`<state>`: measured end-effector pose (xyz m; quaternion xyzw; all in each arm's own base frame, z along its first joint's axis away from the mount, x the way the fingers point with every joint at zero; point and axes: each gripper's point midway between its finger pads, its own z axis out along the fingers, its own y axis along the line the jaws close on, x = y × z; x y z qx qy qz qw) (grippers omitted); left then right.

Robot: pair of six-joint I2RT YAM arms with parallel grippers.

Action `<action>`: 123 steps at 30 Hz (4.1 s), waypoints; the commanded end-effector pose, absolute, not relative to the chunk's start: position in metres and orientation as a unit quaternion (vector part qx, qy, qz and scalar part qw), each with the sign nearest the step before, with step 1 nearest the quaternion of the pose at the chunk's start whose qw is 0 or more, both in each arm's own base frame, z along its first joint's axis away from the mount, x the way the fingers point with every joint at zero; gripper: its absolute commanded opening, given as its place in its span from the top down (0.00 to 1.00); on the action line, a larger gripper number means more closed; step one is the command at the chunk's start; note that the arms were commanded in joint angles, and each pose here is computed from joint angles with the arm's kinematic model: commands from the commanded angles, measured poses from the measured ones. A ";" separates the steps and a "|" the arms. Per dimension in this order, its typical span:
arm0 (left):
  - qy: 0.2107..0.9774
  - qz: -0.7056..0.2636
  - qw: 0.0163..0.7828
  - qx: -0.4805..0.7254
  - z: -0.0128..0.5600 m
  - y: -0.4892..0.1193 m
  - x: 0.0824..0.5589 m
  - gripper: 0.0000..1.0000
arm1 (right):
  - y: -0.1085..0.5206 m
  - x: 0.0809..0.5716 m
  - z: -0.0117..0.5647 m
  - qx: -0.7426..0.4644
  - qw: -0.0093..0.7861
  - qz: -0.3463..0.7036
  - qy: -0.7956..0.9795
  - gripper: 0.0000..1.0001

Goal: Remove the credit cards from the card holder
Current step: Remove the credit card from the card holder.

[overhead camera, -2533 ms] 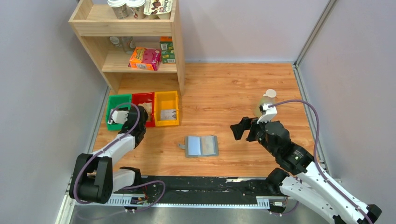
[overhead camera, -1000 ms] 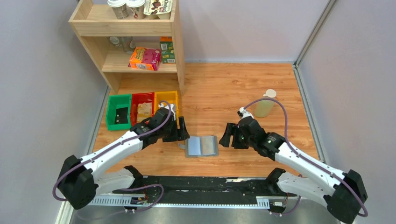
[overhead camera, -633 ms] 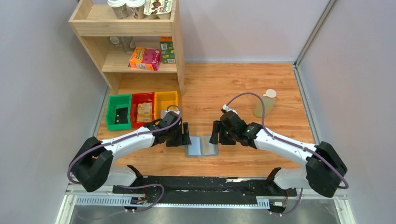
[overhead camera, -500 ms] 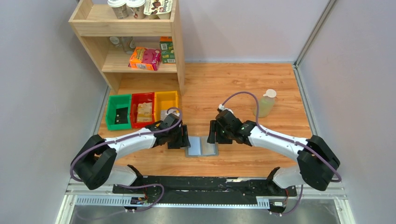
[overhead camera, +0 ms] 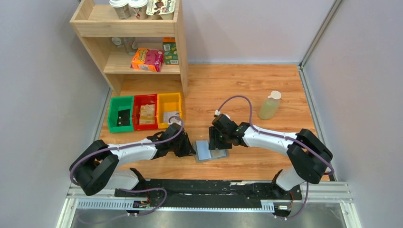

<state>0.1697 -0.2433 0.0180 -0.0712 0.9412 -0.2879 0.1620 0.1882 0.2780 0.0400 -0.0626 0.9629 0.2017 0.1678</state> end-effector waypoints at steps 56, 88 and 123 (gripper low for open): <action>0.947 -0.283 0.127 -0.087 0.000 -0.258 0.145 0.73 | 0.311 0.170 0.086 -0.164 0.211 0.256 0.929 0.52; 0.873 -0.334 0.343 -0.091 0.099 -0.222 0.182 0.35 | 0.308 0.183 0.092 -0.213 0.242 0.256 0.911 0.64; 0.830 -0.489 0.264 -0.053 0.121 -0.333 0.203 0.45 | 0.215 0.229 0.062 -0.081 0.249 0.218 0.940 0.74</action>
